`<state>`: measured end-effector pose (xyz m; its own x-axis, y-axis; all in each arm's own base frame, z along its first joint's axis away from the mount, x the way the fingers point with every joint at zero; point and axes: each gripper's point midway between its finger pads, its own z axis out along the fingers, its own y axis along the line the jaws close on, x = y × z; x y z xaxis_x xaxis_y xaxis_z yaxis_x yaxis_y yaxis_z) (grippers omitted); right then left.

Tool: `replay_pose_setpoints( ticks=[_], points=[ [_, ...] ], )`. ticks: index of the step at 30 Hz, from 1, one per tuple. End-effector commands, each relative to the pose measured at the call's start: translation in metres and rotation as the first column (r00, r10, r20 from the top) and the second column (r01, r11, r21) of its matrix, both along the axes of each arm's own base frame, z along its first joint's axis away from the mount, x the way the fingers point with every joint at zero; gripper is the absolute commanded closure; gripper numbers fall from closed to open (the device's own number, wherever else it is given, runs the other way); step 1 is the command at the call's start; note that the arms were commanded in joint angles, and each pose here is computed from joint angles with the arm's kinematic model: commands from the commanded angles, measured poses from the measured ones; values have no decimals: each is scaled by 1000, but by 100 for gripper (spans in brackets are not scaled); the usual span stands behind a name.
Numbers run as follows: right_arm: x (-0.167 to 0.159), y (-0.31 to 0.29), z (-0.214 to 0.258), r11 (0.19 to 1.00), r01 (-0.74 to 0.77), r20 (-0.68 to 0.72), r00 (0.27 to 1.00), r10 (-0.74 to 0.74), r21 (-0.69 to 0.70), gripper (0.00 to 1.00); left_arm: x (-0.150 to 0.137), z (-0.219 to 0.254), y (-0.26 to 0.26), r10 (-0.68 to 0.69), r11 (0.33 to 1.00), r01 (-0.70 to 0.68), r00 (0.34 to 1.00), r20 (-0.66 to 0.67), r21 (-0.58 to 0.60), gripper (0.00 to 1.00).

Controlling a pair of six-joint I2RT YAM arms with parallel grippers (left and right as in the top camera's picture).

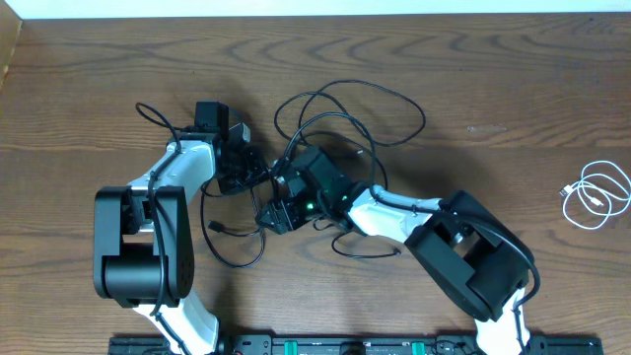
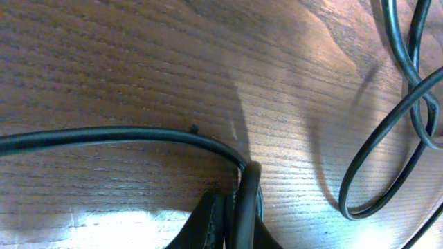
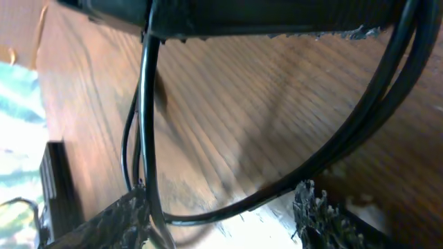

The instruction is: Untangle cables

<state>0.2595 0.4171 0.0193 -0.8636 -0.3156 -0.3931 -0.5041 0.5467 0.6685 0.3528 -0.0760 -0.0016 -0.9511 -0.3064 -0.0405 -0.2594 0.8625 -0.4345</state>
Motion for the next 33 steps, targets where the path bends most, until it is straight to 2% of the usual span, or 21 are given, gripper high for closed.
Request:
replay_pose_setpoints(
  ticks=[1, 7, 8, 10, 15, 19, 24, 33],
  points=[
    [-3, -9, -32, 984, 122, -15, 992, -125, -127, 36, -9, -23, 10, 31, 998, -27, 997, -68, 62, 92],
    [11, -14, -40, 932, 305, 52, 952, -300, -197, 41, -9, -23, 9, 50, 998, -46, 996, -76, 51, 92],
    [19, -19, -42, 896, 388, 88, 922, -378, -215, 42, -9, -23, 9, 86, 995, -82, 992, -91, 47, 92],
    [25, -25, -43, 858, 460, 128, 888, -442, -230, 43, -9, -23, 9, 108, 994, -104, 989, -99, 46, 92],
    [35, -37, -43, 786, 567, 243, 821, -516, -246, 46, -9, -22, 7, 108, 994, -105, 989, -101, 34, 92],
    [37, -40, -43, 773, 581, 268, 810, -522, -252, 47, -9, -19, -1, 96, 995, -98, 990, -103, -14, 92],
    [38, -47, -48, 757, 594, 288, 801, -525, -274, 48, -9, -19, -1, 96, 995, -98, 990, -103, -15, 92],
    [41, -52, -51, 775, 552, 367, 820, -438, -308, 44, -9, -19, -1, 96, 995, -98, 990, -104, -14, 92]
  ],
)
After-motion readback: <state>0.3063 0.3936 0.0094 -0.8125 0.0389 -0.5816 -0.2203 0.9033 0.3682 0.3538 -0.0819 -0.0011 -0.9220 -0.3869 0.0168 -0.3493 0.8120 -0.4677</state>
